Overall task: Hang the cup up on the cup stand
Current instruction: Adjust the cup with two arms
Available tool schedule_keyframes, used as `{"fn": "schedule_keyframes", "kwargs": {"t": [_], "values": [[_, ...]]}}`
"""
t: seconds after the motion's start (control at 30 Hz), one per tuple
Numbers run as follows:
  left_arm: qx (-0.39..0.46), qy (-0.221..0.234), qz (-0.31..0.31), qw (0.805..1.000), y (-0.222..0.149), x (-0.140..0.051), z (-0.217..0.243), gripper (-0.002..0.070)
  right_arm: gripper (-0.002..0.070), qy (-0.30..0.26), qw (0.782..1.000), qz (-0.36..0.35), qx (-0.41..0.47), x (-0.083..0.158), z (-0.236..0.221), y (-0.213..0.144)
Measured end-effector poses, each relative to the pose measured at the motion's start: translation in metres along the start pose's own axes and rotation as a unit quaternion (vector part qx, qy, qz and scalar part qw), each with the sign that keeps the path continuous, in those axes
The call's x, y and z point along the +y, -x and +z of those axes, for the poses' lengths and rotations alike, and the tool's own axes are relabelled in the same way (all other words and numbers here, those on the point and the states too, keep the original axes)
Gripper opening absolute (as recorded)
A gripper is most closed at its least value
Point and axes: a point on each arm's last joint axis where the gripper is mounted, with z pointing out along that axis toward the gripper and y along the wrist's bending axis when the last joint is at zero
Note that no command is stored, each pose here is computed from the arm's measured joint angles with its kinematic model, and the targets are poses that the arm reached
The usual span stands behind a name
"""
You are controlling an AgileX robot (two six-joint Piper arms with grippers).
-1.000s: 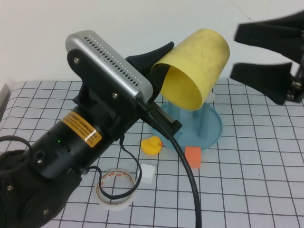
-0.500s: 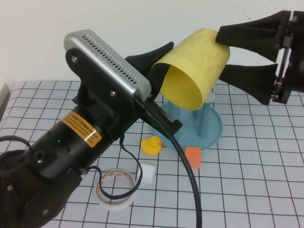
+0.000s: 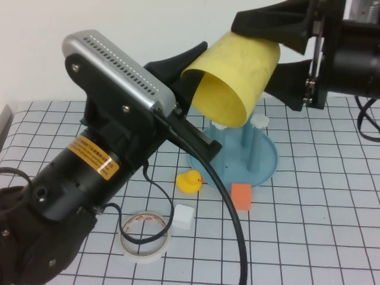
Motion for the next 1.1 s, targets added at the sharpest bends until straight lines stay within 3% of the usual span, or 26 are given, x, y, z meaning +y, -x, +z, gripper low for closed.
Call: {"fn": "schedule_keyframes", "kwargs": {"t": [0.27, 0.43, 0.83, 0.93, 1.1], "values": [[0.004, -0.004, 0.002, 1.0, -0.0008, -0.0007, 0.0, 0.0005, 0.0659, -0.005, 1.0, 0.009, 0.006, -0.006, 0.0056, -0.0011], [0.006, -0.005, 0.003, 1.0, -0.0011, -0.0009, 0.0, 0.0005, 0.0575, -0.006, 1.0, 0.01, 0.006, -0.0071, 0.0064, -0.0006], [0.01, -0.006, 0.003, 1.0, -0.0019, -0.0011, 0.0, 0.0011, 0.0575, -0.006, 1.0, 0.01, 0.006, -0.0071, 0.0064, -0.0006], [0.016, -0.007, 0.003, 1.0, -0.003, -0.0013, -0.0001, 0.0067, 0.0575, -0.007, 1.0, 0.005, 0.006, -0.0072, 0.0064, -0.0005], [0.023, -0.014, 0.008, 1.0, -0.0043, -0.0025, -0.0001, 0.0311, 0.0575, -0.009, 1.0, -0.013, 0.001, -0.0069, 0.0064, 0.0006]]}}
